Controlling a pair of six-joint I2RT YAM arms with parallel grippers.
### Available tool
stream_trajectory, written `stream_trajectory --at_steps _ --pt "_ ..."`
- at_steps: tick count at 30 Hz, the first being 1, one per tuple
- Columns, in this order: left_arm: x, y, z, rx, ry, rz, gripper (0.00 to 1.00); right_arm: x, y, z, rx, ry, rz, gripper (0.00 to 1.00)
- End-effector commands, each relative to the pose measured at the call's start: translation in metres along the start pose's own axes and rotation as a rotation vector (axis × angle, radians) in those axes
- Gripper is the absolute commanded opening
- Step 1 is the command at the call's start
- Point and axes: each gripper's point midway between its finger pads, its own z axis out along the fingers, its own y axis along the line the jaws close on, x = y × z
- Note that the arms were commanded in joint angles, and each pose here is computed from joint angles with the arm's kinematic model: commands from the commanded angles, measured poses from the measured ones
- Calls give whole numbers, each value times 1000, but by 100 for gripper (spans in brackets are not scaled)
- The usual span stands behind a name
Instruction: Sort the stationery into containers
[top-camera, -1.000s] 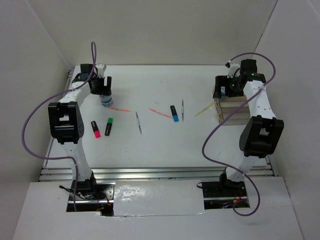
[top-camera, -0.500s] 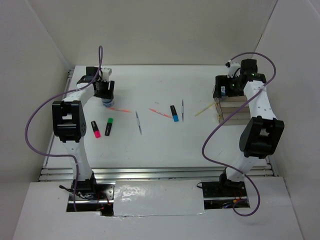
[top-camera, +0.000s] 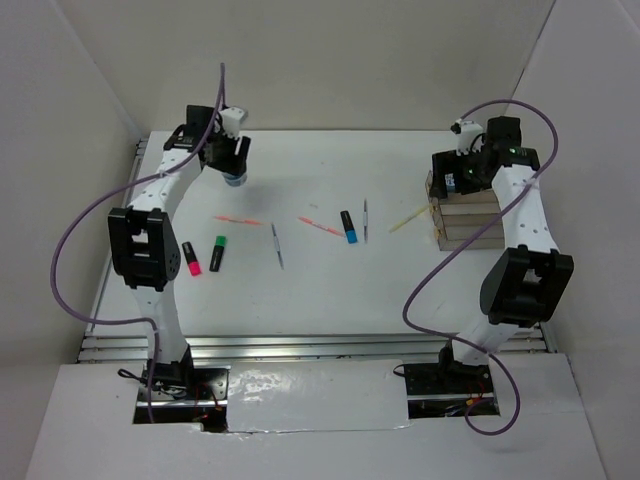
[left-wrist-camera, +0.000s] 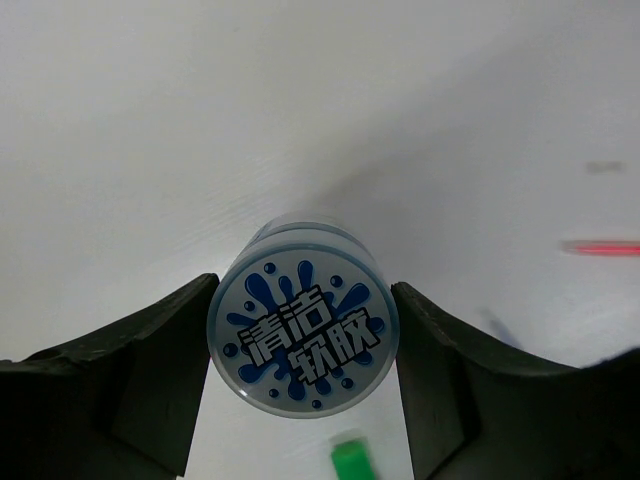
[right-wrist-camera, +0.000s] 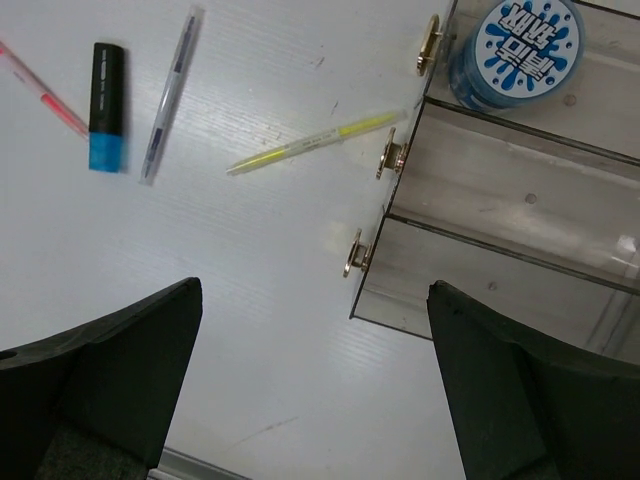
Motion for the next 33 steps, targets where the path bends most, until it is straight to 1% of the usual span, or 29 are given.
stream_trajectory --at_steps 1,2,3,4,5,6,8,9,10,11,13,14,17,22,25,28,29,30,31,33 --pt "-45 -104 -57 223 -130 204 36 -4 11 -36 -19 -36 -95 100" --pt "-49 -127 -72 280 -157 229 36 -3 12 -39 -30 -41 -117 100" --pt "-44 -160 -76 344 -154 259 36 3 15 -41 -44 -23 -121 100" --pt "-26 -178 -74 387 -116 259 36 5 18 -44 -52 -26 -131 100" --pt "-23 -197 -82 423 -120 276 36 8 18 -46 -51 -24 -135 100" --pt "-6 -229 -82 478 -94 306 36 11 17 -47 -49 -20 -147 100" --pt "8 -261 -86 539 -67 321 36 19 15 -51 -31 -17 -150 100" --pt "22 -286 -88 579 -44 337 37 27 14 -53 -20 -11 -149 100" --pt "28 -296 -87 596 -36 349 37 30 13 -54 -6 -11 -148 100" --pt "44 -317 -87 624 -3 375 37 32 7 -57 21 -21 -146 100" --pt "56 -336 -84 644 12 384 38 44 6 -60 37 -22 -159 100" --pt "69 -350 -84 658 32 406 38 49 6 -62 38 -20 -163 100" --pt "88 -376 -78 666 63 436 39 65 13 -64 11 -4 -180 100" --pt "113 -399 -65 674 147 426 39 72 18 -64 -2 -8 -177 100" --pt "121 -404 -63 663 157 421 41 70 19 -67 0 -22 -182 100" --pt "142 -404 -64 644 192 433 53 66 23 -69 -2 -42 -181 100" --pt "144 -404 -64 637 192 428 62 66 24 -69 -6 -45 -177 100" --pt "145 -405 -65 634 190 427 67 66 27 -68 -14 -45 -175 100" --pt "150 -405 -66 632 200 425 78 67 29 -68 -13 -44 -157 100" --pt "146 -406 -69 633 181 416 91 69 32 -66 -19 -36 -149 100"
